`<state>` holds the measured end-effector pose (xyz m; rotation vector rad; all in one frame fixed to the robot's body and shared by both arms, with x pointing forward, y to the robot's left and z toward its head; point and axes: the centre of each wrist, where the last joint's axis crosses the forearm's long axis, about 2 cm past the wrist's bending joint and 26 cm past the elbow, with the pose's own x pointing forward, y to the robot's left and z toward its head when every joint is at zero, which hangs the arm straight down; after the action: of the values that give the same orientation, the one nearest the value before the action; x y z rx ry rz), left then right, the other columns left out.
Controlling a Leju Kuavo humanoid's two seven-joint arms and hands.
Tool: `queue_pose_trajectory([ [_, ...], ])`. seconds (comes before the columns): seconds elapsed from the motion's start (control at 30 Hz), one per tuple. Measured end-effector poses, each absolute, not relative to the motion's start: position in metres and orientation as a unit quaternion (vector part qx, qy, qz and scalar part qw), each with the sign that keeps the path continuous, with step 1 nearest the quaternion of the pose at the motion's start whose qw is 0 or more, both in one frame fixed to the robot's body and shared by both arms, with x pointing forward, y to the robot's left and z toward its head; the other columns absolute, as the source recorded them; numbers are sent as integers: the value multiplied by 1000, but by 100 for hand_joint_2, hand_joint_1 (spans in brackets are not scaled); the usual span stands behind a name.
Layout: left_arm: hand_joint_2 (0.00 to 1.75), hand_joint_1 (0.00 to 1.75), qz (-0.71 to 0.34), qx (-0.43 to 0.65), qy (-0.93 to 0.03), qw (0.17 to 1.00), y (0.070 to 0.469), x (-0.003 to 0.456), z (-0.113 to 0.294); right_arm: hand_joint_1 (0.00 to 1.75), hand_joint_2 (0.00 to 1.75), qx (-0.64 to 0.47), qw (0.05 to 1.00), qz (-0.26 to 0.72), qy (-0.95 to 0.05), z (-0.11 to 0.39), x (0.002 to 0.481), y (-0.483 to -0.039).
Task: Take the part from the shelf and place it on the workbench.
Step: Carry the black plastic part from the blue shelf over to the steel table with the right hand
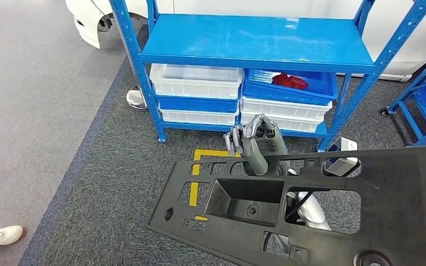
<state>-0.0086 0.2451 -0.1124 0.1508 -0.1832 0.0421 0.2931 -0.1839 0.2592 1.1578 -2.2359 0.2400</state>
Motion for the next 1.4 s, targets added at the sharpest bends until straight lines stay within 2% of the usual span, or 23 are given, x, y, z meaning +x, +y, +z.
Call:
queue_pose_trajectory([
  [0.93, 175, 0, 19, 75, -100, 992, 245, -2, -112, 175, 175, 430, 297, 93, -847, 256, 291, -189],
  [1.4, 175, 0, 22, 73, -96, 992, 243, -10, -112, 175, 175, 429, 294, 80, -850, 232, 255, -193],
])
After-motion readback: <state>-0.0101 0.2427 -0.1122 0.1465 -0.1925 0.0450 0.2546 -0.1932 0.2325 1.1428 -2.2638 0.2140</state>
